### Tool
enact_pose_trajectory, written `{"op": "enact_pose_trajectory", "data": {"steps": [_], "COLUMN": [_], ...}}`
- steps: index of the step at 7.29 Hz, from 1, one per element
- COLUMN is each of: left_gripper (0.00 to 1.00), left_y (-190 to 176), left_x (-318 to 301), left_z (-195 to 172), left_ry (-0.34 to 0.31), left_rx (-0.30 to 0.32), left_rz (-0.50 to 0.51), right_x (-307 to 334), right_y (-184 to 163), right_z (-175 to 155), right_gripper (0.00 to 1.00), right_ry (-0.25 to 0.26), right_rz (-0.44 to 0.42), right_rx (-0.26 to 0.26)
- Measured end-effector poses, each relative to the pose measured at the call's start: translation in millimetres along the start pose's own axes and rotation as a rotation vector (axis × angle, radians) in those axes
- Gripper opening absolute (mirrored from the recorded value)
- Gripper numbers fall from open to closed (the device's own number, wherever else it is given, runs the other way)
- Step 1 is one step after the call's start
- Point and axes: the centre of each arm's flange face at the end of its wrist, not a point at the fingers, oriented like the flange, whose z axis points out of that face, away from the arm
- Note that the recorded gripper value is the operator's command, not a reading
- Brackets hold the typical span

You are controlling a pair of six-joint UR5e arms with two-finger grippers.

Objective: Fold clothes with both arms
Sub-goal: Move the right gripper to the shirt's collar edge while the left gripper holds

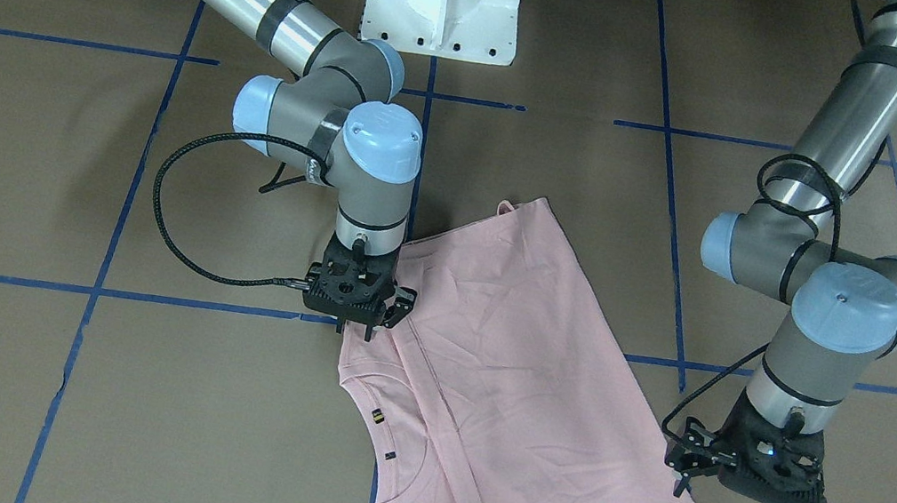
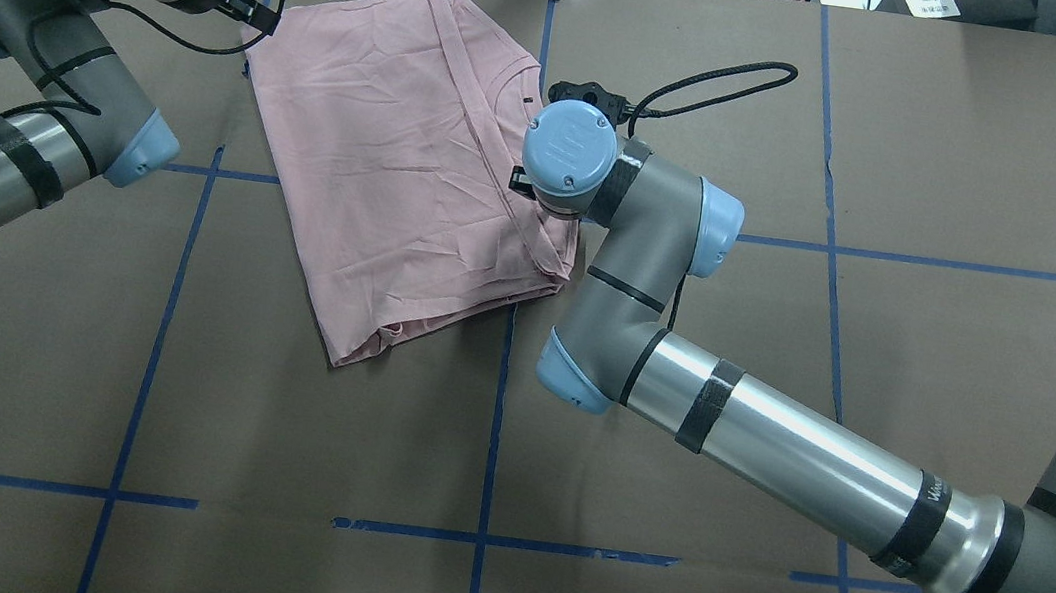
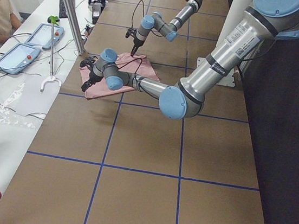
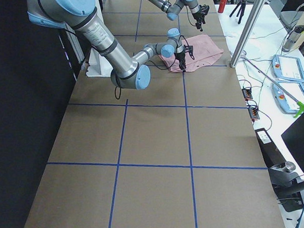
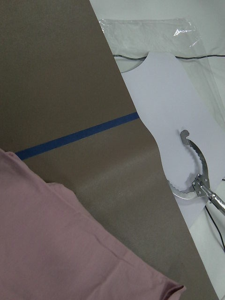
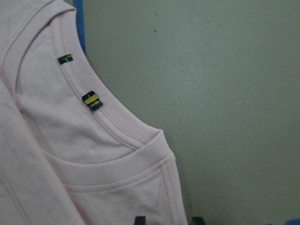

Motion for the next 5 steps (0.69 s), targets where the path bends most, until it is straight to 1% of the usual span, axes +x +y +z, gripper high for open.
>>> {"op": "enact_pose_trajectory", "data": {"steps": [1, 5], "left_gripper": [1.0, 1.0], "left_y": [0.0, -0.5], "left_x": [-0.1, 0.5], "left_z": [-0.3, -1.2], "left_ry": [0.0, 0.002], "left_rx": [0.001, 0.003], "left_rz": [0.0, 0.0], "right_x": [0.5, 0.2], "right_y": [1.0, 1.7], "right_z": [1.9, 2.1], "right_gripper": [0.0, 0.0], "right_ry": [0.004, 0.006], "right_rz": [-0.001, 0.0], "right_rx": [0.004, 0.006]}}
